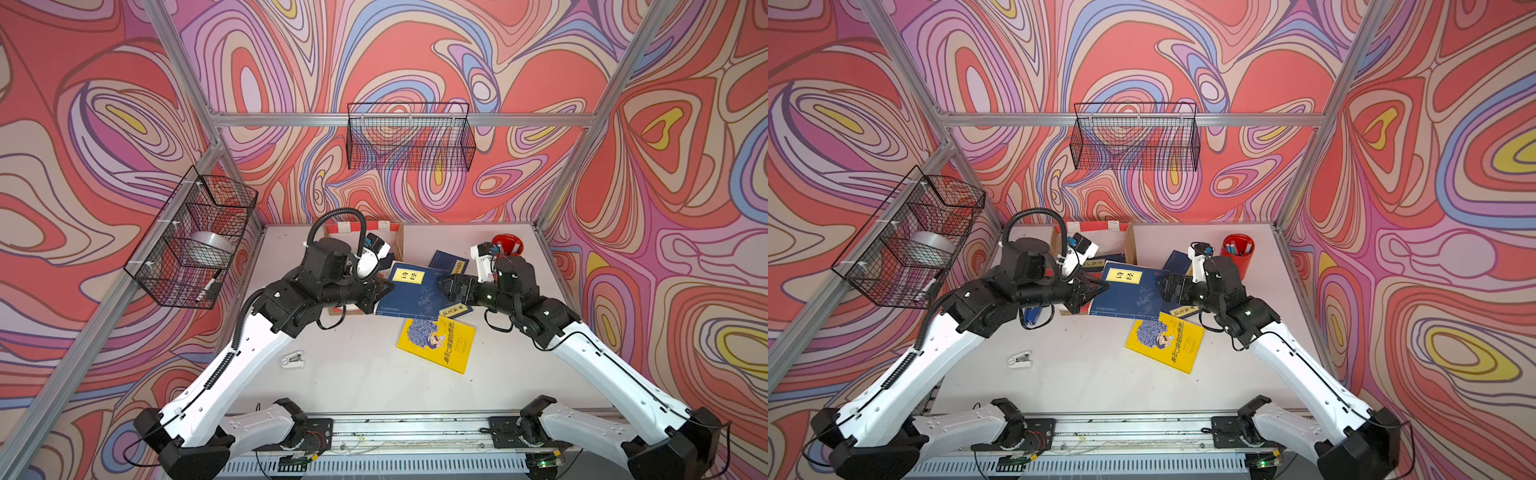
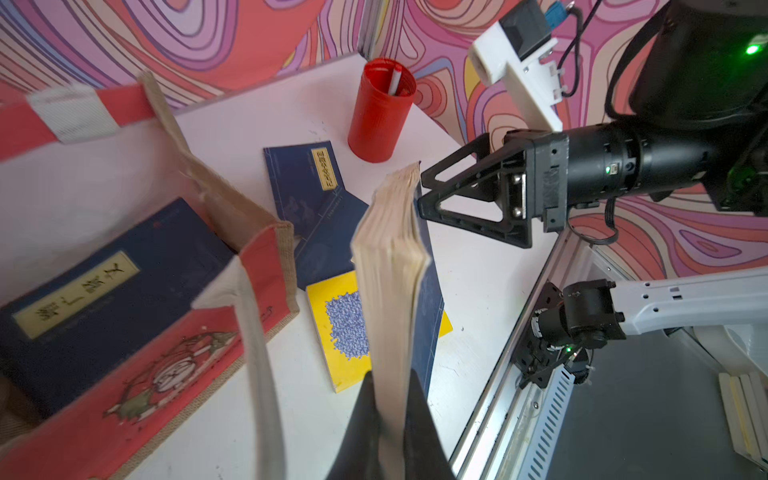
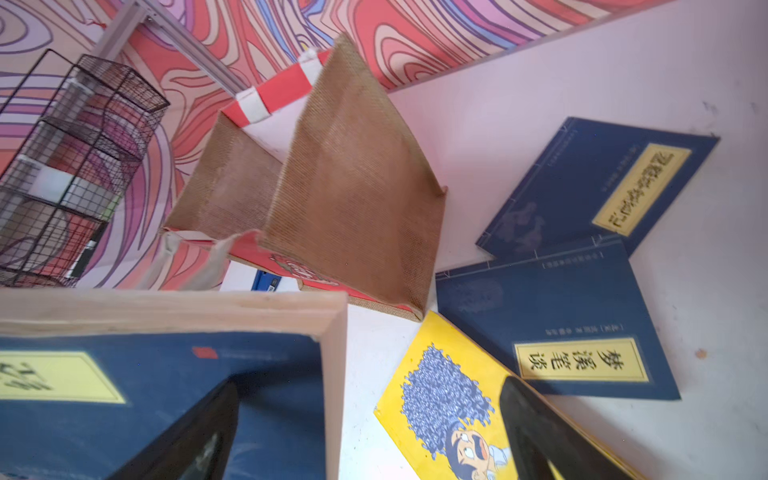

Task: Put the books into the canvas bag
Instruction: Pick up the book from the book, then place the book in the canvas bag.

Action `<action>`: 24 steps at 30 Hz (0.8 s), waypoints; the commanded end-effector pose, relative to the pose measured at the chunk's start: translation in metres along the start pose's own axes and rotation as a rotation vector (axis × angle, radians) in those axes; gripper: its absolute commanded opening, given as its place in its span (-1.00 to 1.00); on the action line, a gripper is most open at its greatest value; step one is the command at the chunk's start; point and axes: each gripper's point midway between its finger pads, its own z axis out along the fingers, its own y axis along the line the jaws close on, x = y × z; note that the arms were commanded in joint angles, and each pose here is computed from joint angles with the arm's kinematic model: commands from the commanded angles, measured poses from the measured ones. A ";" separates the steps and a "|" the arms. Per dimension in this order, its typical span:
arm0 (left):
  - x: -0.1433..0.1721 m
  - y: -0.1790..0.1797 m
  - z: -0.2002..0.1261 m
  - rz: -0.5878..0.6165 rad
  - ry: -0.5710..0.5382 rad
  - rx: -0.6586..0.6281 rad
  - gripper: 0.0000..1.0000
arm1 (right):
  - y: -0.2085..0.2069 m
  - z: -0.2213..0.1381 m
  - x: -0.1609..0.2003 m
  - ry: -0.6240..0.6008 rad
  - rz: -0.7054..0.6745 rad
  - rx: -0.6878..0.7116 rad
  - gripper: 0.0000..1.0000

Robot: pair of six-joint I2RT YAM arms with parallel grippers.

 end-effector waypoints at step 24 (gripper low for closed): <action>-0.040 0.159 -0.017 -0.082 0.032 -0.413 -1.00 | 0.029 0.023 -0.021 0.024 -0.128 -0.124 0.97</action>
